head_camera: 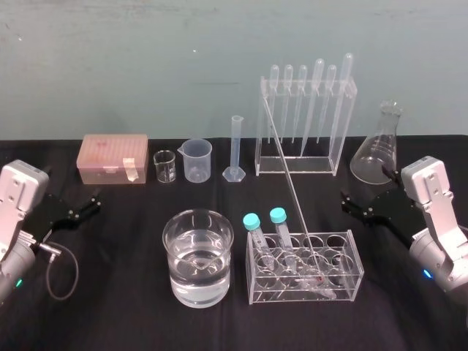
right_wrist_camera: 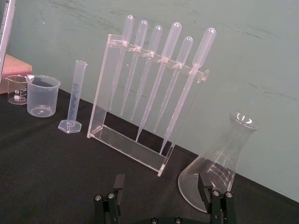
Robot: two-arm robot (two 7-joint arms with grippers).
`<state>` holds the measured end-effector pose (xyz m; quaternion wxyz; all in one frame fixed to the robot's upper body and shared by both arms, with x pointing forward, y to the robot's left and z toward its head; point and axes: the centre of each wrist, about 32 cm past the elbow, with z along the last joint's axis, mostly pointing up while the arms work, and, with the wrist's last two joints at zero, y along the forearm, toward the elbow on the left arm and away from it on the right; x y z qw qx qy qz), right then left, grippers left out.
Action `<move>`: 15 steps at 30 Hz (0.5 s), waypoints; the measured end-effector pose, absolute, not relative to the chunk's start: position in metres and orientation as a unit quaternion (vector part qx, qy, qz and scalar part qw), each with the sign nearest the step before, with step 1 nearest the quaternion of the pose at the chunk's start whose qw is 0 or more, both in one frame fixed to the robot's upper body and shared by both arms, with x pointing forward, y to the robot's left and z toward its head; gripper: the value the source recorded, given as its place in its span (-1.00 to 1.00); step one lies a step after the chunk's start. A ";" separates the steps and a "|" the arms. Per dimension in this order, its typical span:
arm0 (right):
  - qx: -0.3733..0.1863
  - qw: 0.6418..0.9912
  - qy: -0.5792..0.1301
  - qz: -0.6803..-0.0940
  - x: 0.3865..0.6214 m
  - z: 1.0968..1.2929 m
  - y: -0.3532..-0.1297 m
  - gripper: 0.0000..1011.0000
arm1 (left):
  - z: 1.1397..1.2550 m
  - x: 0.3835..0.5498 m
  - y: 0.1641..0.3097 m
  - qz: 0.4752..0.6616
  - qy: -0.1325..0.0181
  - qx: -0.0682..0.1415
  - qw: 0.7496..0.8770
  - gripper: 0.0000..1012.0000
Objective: Hold the thermometer with one hand and immerse one end into the beaker, then reinsert it into the test tube rack.
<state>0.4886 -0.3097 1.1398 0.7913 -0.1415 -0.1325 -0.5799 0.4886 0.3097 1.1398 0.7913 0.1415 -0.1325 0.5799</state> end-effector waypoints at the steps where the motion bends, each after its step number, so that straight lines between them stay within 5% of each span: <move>1: -0.141 0.791 -0.133 -0.580 0.489 1.140 -0.310 0.98 | 1.140 0.489 0.310 0.580 -0.132 0.141 0.791 0.99; 15: -0.142 0.791 -0.132 -0.580 0.489 1.140 -0.310 0.98 | 1.140 0.489 0.310 0.580 -0.132 0.141 0.791 0.99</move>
